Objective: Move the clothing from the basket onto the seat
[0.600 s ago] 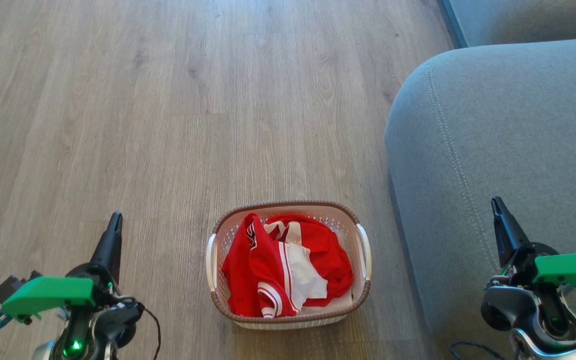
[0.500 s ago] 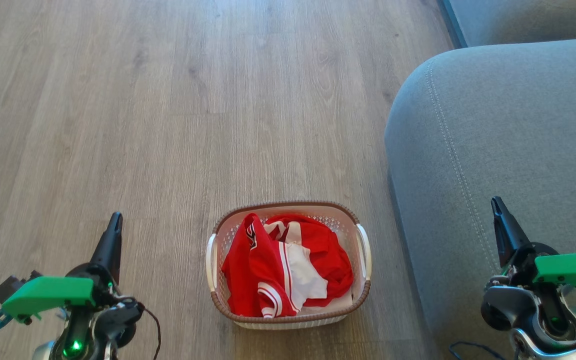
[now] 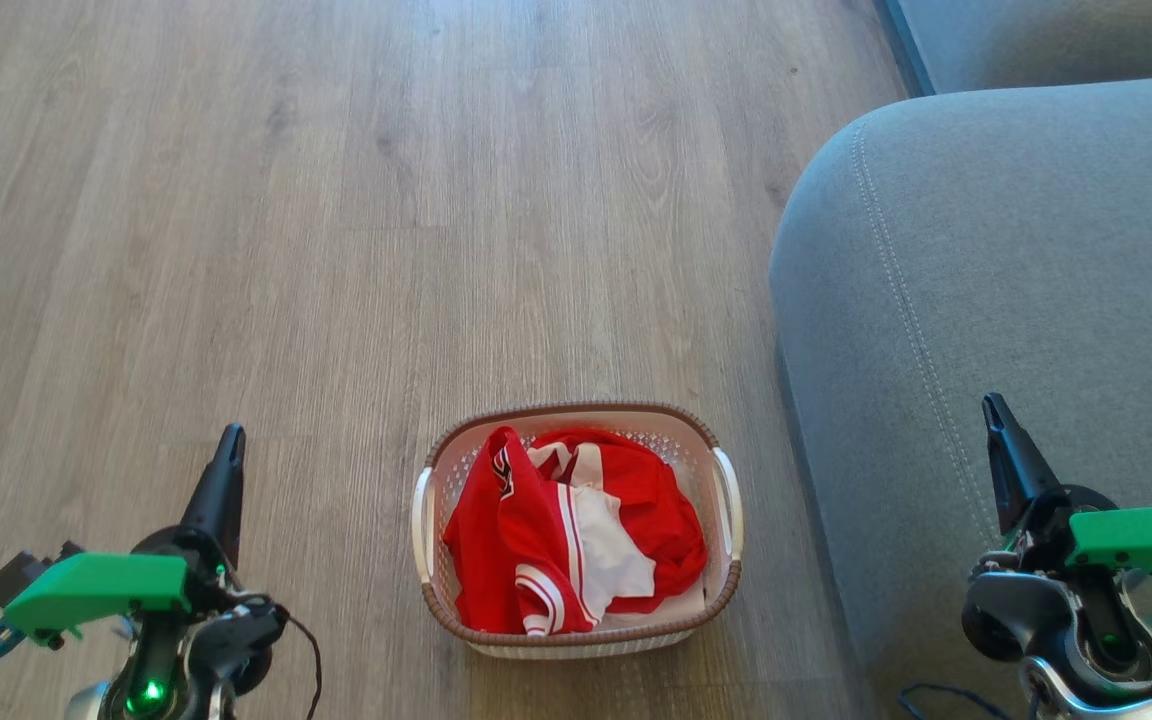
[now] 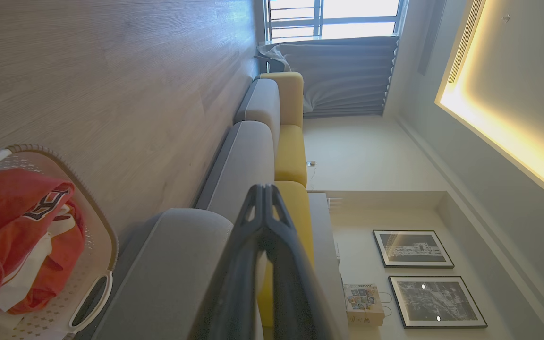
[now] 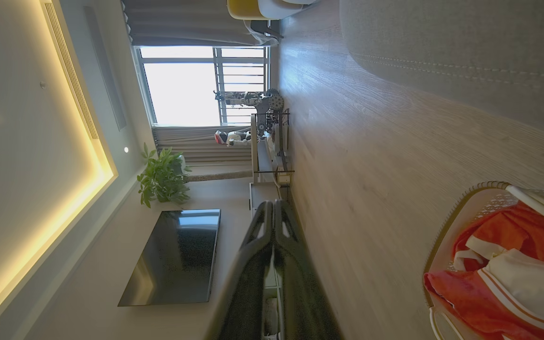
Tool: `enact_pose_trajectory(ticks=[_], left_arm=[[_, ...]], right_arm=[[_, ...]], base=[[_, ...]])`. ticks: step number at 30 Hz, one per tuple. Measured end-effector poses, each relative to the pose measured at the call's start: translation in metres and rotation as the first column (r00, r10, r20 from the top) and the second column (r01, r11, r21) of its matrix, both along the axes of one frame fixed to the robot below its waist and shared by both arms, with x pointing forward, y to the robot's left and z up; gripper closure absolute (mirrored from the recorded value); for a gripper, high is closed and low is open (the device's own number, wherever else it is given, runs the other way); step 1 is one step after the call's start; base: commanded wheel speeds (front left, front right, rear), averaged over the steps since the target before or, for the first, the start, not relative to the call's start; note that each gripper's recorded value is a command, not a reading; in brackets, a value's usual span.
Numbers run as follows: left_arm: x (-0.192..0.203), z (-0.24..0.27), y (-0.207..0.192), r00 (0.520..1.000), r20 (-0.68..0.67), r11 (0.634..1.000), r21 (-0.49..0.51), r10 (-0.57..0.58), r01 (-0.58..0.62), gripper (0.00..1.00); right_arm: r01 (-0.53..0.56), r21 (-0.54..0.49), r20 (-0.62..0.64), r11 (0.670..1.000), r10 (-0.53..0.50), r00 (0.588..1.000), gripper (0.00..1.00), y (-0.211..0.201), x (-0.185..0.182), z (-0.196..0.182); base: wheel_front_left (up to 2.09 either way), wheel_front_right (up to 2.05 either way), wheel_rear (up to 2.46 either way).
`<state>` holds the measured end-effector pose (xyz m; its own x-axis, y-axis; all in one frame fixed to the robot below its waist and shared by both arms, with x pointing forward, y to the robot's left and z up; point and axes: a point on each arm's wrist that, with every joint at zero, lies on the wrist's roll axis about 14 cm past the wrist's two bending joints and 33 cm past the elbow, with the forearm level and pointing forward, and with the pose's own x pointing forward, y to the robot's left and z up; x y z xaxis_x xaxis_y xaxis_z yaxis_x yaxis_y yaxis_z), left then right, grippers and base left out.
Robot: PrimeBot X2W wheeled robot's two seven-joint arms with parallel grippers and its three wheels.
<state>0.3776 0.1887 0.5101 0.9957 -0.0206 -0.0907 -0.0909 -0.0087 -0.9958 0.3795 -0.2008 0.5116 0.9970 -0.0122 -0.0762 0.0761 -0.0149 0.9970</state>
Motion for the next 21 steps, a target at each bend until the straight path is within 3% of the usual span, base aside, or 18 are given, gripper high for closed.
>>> enact_pose_trajectory(ticks=[11,12,13,14,21], left_arm=[[0.000,0.000,0.000,1.000,0.000,1.000,0.000,0.000,0.000,1.00],[0.000,0.000,0.000,1.000,0.000,1.000,0.000,0.000,0.000,0.00],[-0.001,-0.003,0.000,1.000,-0.011,1.000,-0.001,0.001,-0.001,1.00],[-0.004,-0.011,-0.001,0.999,-0.034,1.000,-0.004,0.001,-0.001,0.00],[-0.034,-0.062,-0.001,0.982,-0.190,1.000,-0.012,0.008,-0.011,0.00]], right_arm=[[0.000,0.000,0.000,1.000,0.000,1.000,1.00,0.000,0.000,0.000],[0.000,0.000,0.000,1.000,0.000,1.000,0.00,0.000,0.000,0.000],[0.002,0.001,-0.010,1.000,-0.002,1.000,1.00,0.000,-0.001,-0.003],[0.003,0.002,-0.030,1.000,-0.003,1.000,0.00,0.001,-0.004,-0.010],[0.003,0.009,-0.172,1.000,-0.001,0.985,0.00,0.009,-0.032,-0.059]], base=[[0.00,0.00,0.00],[0.00,0.00,0.00],[0.00,0.00,0.00],[0.00,0.00,0.00],[0.00,0.00,0.00]])
